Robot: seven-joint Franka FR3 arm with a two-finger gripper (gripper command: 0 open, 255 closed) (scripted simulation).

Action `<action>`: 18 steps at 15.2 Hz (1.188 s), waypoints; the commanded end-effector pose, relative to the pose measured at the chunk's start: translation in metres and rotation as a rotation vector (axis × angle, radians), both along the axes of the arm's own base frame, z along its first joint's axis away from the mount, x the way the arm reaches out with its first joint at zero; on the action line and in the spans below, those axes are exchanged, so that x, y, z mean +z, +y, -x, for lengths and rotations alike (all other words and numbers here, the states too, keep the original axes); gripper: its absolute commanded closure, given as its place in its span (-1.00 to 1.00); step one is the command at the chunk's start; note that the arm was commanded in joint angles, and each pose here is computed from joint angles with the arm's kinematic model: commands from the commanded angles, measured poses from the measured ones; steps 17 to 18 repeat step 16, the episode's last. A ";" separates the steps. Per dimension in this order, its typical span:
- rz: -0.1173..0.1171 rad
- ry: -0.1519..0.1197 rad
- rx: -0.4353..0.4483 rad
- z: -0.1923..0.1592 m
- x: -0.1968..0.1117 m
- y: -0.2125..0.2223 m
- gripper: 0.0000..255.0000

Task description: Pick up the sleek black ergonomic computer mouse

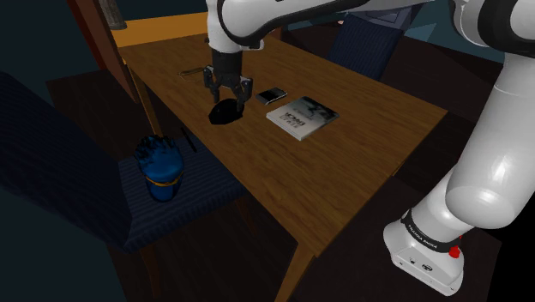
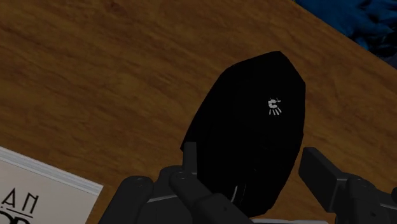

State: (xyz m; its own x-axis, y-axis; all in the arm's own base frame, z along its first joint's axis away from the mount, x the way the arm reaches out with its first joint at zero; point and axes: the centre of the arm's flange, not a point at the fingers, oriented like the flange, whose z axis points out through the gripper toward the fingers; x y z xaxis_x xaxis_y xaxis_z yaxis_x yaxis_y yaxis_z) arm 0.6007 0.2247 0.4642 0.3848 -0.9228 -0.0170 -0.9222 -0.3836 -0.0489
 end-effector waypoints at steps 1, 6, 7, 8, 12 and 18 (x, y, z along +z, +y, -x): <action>0.000 0.001 0.000 0.000 0.007 0.000 1.00; 0.000 0.001 0.000 0.000 0.033 0.000 1.00; 0.000 0.001 0.000 0.000 0.039 0.000 1.00; 0.000 0.001 0.000 0.000 0.044 0.000 1.00; 0.000 0.001 0.000 0.000 0.065 0.000 1.00; 0.000 0.001 0.000 0.000 0.076 0.000 1.00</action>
